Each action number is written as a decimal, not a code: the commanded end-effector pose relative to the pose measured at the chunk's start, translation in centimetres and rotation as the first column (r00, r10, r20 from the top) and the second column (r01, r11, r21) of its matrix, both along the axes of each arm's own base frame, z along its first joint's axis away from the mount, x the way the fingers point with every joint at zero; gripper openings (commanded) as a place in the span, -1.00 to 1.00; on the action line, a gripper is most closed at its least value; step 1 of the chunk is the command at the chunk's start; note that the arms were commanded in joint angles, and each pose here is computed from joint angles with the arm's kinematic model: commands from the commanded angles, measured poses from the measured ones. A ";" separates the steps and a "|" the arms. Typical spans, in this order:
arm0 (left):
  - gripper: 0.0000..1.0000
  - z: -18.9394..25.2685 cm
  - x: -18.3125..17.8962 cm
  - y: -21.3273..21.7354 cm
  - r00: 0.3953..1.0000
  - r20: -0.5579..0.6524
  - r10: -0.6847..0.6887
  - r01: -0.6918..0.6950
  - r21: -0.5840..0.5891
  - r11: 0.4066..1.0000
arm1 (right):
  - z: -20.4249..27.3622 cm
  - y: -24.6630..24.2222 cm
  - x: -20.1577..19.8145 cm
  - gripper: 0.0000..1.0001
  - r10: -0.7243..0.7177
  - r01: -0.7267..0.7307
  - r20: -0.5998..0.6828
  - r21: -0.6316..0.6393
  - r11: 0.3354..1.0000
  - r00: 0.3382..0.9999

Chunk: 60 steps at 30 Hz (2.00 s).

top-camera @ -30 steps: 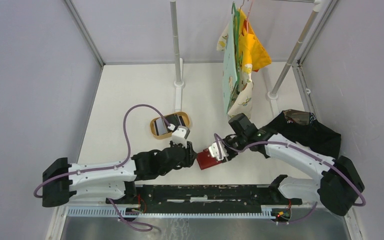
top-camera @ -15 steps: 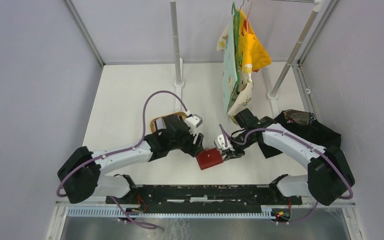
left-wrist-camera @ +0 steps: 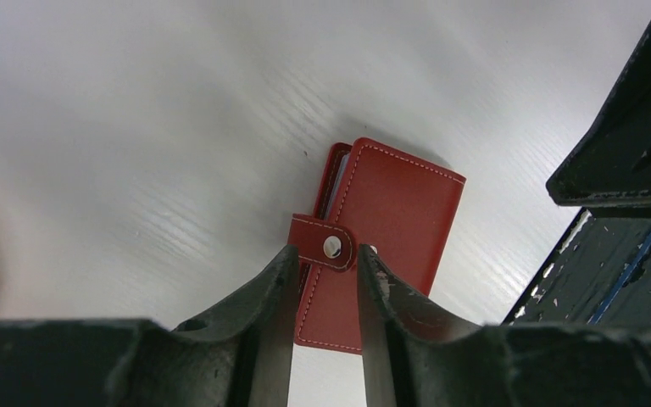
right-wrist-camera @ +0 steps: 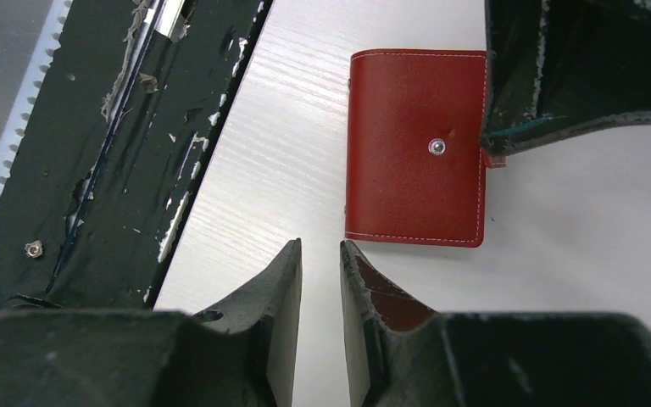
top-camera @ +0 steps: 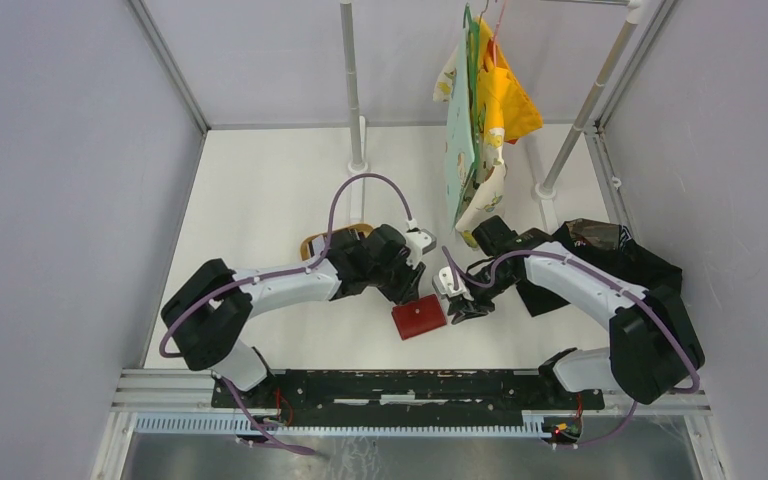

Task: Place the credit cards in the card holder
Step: Close the card holder at the center of the board.

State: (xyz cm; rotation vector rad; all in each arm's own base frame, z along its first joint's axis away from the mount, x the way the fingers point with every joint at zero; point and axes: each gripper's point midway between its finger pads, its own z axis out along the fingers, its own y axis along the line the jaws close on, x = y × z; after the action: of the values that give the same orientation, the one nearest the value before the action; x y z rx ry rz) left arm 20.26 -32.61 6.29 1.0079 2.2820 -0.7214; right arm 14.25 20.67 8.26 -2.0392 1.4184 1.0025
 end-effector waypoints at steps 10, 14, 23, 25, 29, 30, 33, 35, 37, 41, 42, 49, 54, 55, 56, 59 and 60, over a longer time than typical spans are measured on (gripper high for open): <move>-0.33 0.7 0.1 -1.5 0.995 0.029 -0.096 0.095 0.028 0.995 | 1.3 0.8 0.5 -0.44 0.017 -0.017 0.002 0.049 0.999 1.000; -0.33 0.4 0.2 -1.3 0.995 0.026 -0.092 0.090 0.052 0.995 | 1.3 0.8 0.5 -0.44 0.017 -0.017 0.000 0.048 0.999 1.000; -0.75 0.2 0.3 -1.6 0.996 0.022 -0.091 0.090 0.056 0.994 | 1.2 0.8 0.3 -0.46 0.023 -0.023 -0.012 0.045 0.999 1.000; -0.94 0.3 0.3 -1.7 0.995 0.024 -0.092 0.091 0.056 0.994 | 1.1 0.8 0.2 -0.47 0.027 -0.026 -0.016 0.044 0.999 1.000; -0.96 0.5 0.4 -1.4 0.996 0.033 -0.085 0.083 0.057 0.995 | 0.6 0.7 0.5 -0.48 0.010 -0.010 -0.008 0.031 0.999 1.000; -0.96 0.6 0.3 -1.4 0.996 0.035 -0.085 0.083 0.056 0.995 | 0.5 0.7 0.8 -0.49 -0.008 0.008 0.003 0.034 0.999 1.000; -0.96 0.7 0.3 -1.1 0.995 0.042 -0.086 0.083 0.056 0.995 | -0.1 1.1 1.3 -0.48 -0.046 0.042 0.060 0.068 0.997 0.997; -0.96 0.5 0.1 -0.9 0.995 0.040 -0.088 0.086 0.060 0.995 | -0.7 1.4 1.4 -0.45 -0.049 0.038 0.121 0.091 0.995 0.991; -0.96 0.3 -0.1 -0.7 0.995 0.032 -0.090 0.088 0.064 0.994 | -1.4 1.9 1.2 -0.45 -0.028 0.009 0.176 0.105 0.994 0.984; -0.96 -0.2 -0.6 -0.2 0.996 0.019 -0.086 0.084 0.065 0.994 | -2.0 3.4 0.5 -0.52 0.016 -0.041 0.251 0.096 0.995 0.968; -0.96 -0.2 -0.7 -0.2 0.996 0.018 -0.087 0.086 0.061 0.994 | -1.9 3.9 0.6 -0.53 0.018 -0.046 0.279 0.093 0.995 0.960; -0.96 0.2 -1.3 0.3 0.996 0.028 -0.088 0.087 0.041 0.995 | -2.7 5.4 1.3 -0.56 -0.021 0.002 0.361 0.053 0.999 0.932; -0.96 0.1 -1.6 0.1 0.996 0.020 -0.093 0.092 0.014 0.996 | -3.5 5.7 1.3 -0.46 -0.008 -0.003 0.411 0.025 1.000 0.911; -0.96 0.2 -1.6 0.0 0.996 0.016 -0.093 0.093 0.007 0.996 | -3.7 5.7 1.3 -0.44 -0.003 -0.003 0.420 0.014 1.000 0.908; -0.96 0.1 -1.7 -0.2 0.995 0.010 -0.096 0.096 0.000 0.995 | -4.0 5.6 1.3 -0.42 0.005 -0.008 0.423 0.004 1.000 0.906; -0.96 0.1 -2.0 -0.5 0.995 -0.004 -0.102 0.102 -0.019 0.995 | -4.4 5.5 1.1 -0.41 0.019 -0.014 0.420 -0.016 1.000 0.907; -0.96 0.0 -2.1 -0.6 0.995 -0.009 -0.103 0.103 -0.024 0.994 | -4.5 5.5 1.1 -0.41 0.021 -0.013 0.418 -0.021 1.000 0.908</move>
State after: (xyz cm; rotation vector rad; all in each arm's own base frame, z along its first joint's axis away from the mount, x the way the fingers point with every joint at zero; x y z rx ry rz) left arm 18.35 -31.67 4.74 1.1150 2.3191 -0.6982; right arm 14.52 25.88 3.88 -2.1289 1.1762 0.5616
